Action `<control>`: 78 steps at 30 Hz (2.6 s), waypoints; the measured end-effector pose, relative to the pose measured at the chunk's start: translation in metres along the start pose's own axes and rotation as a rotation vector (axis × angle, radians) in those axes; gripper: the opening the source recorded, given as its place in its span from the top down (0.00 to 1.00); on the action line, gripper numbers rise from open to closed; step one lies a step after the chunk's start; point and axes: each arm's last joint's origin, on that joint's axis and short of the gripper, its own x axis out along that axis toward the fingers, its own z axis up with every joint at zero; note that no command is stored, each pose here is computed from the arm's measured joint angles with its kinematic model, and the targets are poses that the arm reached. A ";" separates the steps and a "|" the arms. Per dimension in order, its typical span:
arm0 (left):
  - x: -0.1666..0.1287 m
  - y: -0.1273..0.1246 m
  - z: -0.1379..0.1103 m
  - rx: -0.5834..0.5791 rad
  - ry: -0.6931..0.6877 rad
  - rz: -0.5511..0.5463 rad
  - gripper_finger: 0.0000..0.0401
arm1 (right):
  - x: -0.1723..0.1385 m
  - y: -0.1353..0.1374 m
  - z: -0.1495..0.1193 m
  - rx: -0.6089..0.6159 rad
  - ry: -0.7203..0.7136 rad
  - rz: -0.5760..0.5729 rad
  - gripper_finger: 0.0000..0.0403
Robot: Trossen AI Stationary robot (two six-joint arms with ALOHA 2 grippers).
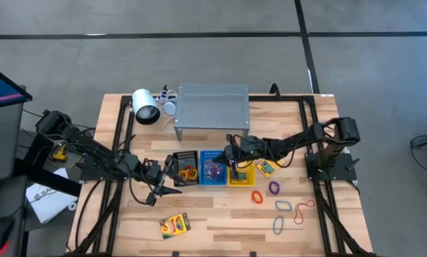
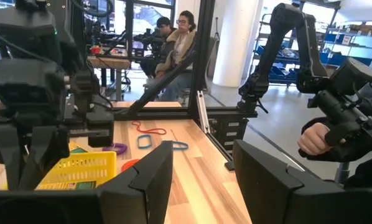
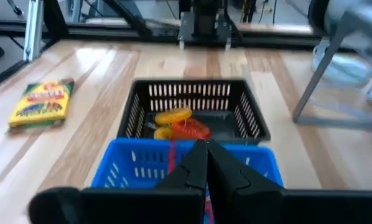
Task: Pick & Place Office Desk Supplies
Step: Put the red rubber band into the blue basket, then put the yellow crayon box into the yellow basket
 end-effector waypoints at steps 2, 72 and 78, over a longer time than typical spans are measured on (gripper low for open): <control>0.000 0.000 0.000 0.000 0.000 0.001 0.59 | 0.000 0.000 -0.001 0.011 0.009 0.000 1.00; 0.000 0.002 -0.004 0.005 0.041 0.013 0.59 | -0.037 0.017 0.074 -0.077 -0.009 0.104 0.49; 0.000 0.002 -0.006 0.002 0.058 0.015 0.59 | -0.042 0.035 0.076 -0.025 -0.007 0.328 0.49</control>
